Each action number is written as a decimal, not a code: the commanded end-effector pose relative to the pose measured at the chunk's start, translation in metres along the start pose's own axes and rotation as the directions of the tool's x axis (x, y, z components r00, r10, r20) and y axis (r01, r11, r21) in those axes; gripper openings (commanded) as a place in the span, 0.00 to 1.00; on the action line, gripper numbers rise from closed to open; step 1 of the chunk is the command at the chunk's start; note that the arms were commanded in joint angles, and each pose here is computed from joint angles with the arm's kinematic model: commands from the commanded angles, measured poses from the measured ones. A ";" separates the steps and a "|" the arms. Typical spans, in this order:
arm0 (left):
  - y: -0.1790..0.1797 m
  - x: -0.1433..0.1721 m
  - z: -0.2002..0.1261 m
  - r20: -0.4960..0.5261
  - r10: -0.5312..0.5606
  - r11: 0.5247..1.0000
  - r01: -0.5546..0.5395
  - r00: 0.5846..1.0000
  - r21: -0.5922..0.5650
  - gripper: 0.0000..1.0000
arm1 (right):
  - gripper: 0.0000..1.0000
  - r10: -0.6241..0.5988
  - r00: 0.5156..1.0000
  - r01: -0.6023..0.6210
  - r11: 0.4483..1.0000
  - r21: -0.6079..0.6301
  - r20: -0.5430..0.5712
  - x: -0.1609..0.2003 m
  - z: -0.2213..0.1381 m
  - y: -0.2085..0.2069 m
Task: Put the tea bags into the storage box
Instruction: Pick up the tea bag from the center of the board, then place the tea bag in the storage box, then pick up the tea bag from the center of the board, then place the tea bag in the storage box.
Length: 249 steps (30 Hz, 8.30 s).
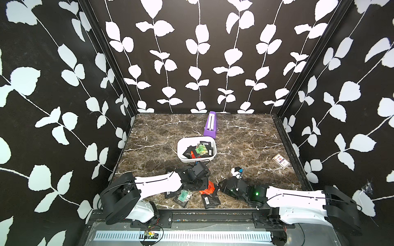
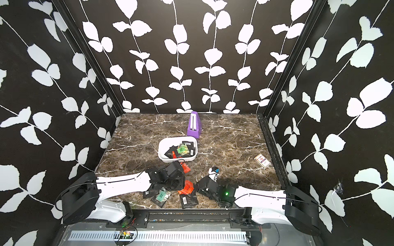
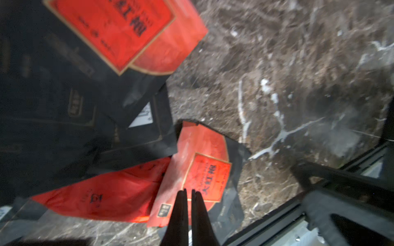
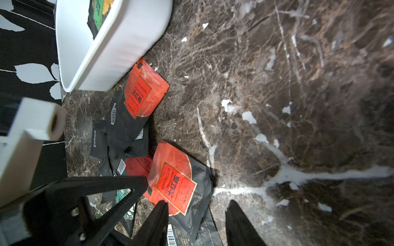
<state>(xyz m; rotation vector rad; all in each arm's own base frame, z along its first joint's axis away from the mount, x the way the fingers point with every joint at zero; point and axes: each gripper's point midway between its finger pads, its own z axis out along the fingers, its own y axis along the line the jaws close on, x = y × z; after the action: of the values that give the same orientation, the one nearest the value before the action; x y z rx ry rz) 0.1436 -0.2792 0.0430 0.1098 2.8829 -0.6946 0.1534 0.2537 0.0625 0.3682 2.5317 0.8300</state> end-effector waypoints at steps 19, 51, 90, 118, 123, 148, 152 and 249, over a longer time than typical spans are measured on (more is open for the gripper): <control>0.032 0.020 0.019 -0.052 0.033 0.996 -0.037 0.998 -0.075 0.00 | 0.45 -0.002 0.999 0.003 0.999 0.041 -0.040 0.016 0.031 0.003; -0.026 -0.046 -0.068 0.220 0.178 0.984 -0.175 0.959 -0.034 0.17 | 0.00 -0.114 0.989 0.106 0.991 0.083 0.099 -0.030 -0.005 0.051; 0.067 -0.005 -0.113 0.334 0.093 0.995 -0.078 0.938 -0.059 0.34 | 0.32 -0.207 0.976 0.205 0.978 0.041 0.070 -0.188 0.091 0.189; 0.000 0.054 -0.043 -0.010 0.233 0.955 -0.227 0.972 0.190 0.01 | 0.34 -0.140 0.990 0.141 0.984 0.109 -0.018 -0.005 -0.022 0.021; 0.001 0.063 -0.029 -0.060 0.180 0.962 -0.163 0.982 0.218 0.00 | 0.25 -0.096 0.995 0.098 0.993 0.073 -0.032 0.010 -0.010 0.013; -0.013 0.062 -0.004 -0.119 0.166 0.969 -0.139 0.979 0.206 0.00 | 0.19 -0.093 0.988 0.105 0.989 0.101 -0.121 0.050 0.009 -0.011; -0.007 0.064 -0.001 -0.126 0.164 0.972 -0.138 0.978 0.191 0.00 | 0.19 -0.092 0.988 0.106 0.989 0.107 -0.126 0.053 0.011 -0.014; 0.082 -0.044 -0.116 0.513 -0.018 0.997 0.053 0.858 -0.053 0.52 | 0.00 -0.145 0.989 0.145 0.989 -0.007 -0.008 -0.160 0.070 0.189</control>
<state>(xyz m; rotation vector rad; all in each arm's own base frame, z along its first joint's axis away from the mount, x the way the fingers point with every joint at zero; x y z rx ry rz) 0.1788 -0.1628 0.1254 -0.0787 2.3826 -0.5592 0.3374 0.3605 0.1587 0.2259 2.5644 0.7188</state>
